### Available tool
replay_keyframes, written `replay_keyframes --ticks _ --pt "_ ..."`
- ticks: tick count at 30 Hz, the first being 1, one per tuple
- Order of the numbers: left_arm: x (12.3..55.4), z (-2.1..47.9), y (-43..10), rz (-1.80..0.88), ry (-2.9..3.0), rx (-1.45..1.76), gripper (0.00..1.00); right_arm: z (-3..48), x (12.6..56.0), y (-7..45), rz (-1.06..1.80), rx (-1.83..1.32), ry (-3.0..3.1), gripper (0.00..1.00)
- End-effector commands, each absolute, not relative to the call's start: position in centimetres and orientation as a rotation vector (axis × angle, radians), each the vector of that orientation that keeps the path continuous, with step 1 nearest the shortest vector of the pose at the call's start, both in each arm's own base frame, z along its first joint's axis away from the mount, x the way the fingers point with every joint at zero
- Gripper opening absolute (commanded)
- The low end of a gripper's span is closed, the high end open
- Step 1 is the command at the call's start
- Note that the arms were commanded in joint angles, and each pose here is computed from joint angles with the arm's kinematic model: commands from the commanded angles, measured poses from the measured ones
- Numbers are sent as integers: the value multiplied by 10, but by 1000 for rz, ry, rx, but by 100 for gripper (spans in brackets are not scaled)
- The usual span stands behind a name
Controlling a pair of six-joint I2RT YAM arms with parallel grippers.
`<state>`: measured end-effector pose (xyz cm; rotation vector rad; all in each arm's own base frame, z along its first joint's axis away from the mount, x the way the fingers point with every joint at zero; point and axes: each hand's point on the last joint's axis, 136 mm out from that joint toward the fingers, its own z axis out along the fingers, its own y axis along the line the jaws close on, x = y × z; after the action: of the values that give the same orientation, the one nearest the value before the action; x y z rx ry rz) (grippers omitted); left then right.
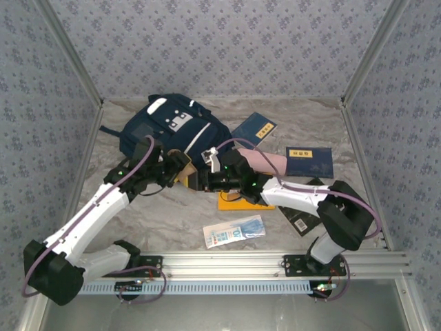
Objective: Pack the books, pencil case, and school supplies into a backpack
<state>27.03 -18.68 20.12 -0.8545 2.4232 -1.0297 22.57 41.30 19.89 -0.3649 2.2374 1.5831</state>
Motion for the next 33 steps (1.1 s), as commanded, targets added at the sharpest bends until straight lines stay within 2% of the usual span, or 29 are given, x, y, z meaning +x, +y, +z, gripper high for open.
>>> replay_keyframes --ticks 1,4,8,16,23,29,33 --pt "273 219 -196 -1097 2399 -900 67 219 229 410 1615 -374 2160 36" --pt "275 223 -193 -1047 2409 -825 77 217 235 396 1579 -336 2162 35" --pt "282 235 -190 -942 2426 -653 82 208 248 364 1485 -246 2188 35" --pt "324 237 -199 -603 2536 -85 81 182 270 255 1099 -66 2287 33" --pt "391 203 -186 -391 2563 168 73 190 269 203 1015 -17 2261 33" --pt "438 174 -193 -453 2596 304 71 190 264 189 1040 -2 2266 33" --pt "454 155 -203 -535 2643 343 70 190 261 184 1043 15 2278 33"
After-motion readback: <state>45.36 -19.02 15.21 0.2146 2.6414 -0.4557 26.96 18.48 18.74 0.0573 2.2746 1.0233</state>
